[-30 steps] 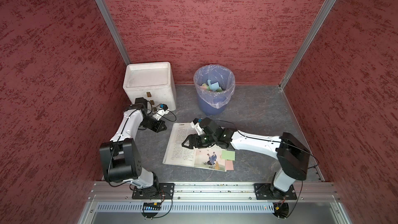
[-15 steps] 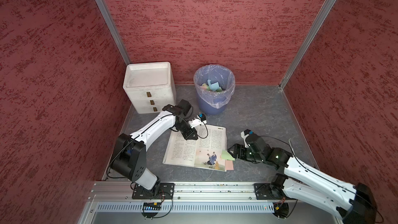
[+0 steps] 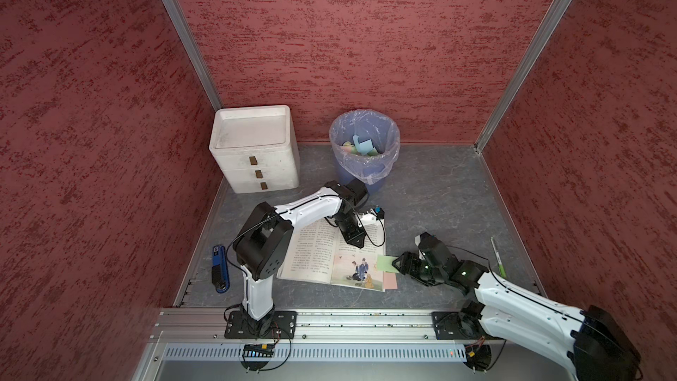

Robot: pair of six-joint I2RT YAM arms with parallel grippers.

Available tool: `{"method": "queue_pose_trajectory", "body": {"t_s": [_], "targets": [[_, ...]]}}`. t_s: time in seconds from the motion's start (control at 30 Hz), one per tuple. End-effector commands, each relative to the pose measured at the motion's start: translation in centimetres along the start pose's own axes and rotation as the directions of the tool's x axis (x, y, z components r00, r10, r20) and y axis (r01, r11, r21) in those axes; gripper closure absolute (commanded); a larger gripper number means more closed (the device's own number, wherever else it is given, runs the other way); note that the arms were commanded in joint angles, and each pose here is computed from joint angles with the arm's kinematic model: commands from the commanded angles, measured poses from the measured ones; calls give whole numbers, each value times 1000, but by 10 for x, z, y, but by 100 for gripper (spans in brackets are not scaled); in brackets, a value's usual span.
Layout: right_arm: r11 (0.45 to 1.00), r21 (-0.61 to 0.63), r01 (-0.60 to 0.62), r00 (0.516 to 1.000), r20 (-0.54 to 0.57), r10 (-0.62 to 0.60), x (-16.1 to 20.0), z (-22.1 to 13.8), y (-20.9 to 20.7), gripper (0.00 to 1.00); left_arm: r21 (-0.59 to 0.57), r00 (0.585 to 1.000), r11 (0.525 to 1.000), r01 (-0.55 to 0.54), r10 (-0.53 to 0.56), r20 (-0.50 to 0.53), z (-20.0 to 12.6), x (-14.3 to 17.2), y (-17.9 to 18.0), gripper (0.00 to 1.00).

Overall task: Peel off the used sticky note
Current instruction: Tear off the note from the book.

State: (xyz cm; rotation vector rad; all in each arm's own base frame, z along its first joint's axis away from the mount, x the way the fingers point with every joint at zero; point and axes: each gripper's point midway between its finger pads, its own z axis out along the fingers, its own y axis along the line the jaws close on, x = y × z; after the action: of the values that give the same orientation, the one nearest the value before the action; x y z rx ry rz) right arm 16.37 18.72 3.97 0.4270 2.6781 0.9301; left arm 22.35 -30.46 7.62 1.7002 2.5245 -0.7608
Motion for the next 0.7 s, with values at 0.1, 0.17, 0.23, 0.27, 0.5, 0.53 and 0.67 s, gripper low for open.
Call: {"method": "queue_pose_trajectory", "body": {"t_s": [0.1,0.17,0.23,0.27,0.5,0.53,0.67], "targets": [[989,-143,-27,999,25,31,-17,9,20,35,-51,999,998,-44,45,9,6,-28,9,88],[988,-148,-39,999,18,42,-19,13,19,35,-63,998,996,-63,63,-1,9,-32,11,88],[984,-173,-42,999,6,44,-21,16,23,36,-68,998,995,-69,68,-12,13,-34,13,88],[982,-185,-42,999,-4,42,-21,19,25,38,-67,997,995,-70,68,-20,15,-35,14,89],[972,-230,-43,997,-65,29,-18,30,35,52,-68,997,995,-76,74,-38,28,-43,17,89],[971,-233,-44,997,-70,28,-17,30,36,55,-70,996,994,-80,77,-39,29,-44,17,89],[970,-241,-36,997,-77,18,-15,28,38,61,-67,995,994,-87,83,-58,35,-48,17,90]]}}
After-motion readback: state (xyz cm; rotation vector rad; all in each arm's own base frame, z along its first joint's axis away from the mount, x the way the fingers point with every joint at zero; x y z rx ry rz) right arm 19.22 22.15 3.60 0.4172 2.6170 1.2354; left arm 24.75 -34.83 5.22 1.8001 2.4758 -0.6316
